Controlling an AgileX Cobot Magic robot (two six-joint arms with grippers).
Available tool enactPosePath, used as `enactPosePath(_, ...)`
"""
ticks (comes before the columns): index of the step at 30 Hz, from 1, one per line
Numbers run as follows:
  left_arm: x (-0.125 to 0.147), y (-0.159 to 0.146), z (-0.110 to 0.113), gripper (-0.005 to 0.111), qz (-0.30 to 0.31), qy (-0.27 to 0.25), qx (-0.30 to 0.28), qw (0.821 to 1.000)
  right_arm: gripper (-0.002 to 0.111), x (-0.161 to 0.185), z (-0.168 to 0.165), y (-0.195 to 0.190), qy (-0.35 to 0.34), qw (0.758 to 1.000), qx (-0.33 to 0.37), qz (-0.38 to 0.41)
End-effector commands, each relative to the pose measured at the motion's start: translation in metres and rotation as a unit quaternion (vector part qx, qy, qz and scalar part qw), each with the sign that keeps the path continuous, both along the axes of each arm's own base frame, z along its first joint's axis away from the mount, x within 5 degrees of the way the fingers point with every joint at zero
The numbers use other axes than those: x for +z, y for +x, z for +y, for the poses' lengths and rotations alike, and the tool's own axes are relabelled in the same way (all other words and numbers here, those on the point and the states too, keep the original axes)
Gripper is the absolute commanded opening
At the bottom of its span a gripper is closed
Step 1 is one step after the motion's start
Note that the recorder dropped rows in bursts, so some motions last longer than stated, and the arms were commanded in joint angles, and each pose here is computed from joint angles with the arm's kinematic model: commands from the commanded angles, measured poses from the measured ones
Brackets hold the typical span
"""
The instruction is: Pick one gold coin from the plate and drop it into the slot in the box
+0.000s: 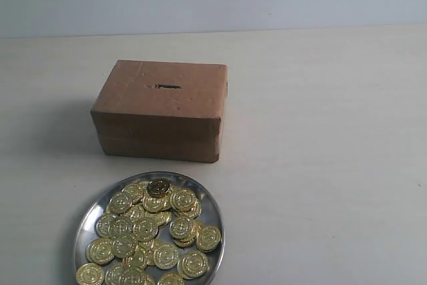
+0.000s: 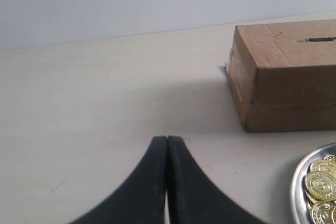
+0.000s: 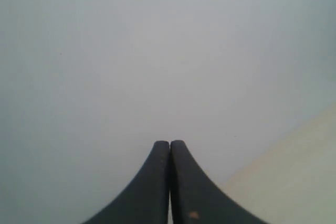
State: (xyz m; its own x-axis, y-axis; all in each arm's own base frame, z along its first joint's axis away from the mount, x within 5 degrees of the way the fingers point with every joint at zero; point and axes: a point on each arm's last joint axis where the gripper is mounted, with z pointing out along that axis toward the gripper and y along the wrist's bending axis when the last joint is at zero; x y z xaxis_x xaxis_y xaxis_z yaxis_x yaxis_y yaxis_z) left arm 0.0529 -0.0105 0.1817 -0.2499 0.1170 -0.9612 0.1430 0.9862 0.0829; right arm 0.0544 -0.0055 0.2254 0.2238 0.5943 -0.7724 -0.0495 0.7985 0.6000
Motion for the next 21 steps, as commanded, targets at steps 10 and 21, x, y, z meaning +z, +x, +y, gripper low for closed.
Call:
enactPosePath(10,0.000,0.000,0.000,0.000,-0.004,-0.005,-0.002,1.000,0.000,0.023,0.019,0.000,-0.043,0.990,0.129,-0.035)
enactPosePath(21,0.000,0.000,0.000,0.000,-0.004,-0.005,-0.002,1.000,0.000,0.046,0.075,0.043,-0.239,0.885,0.383,0.118)
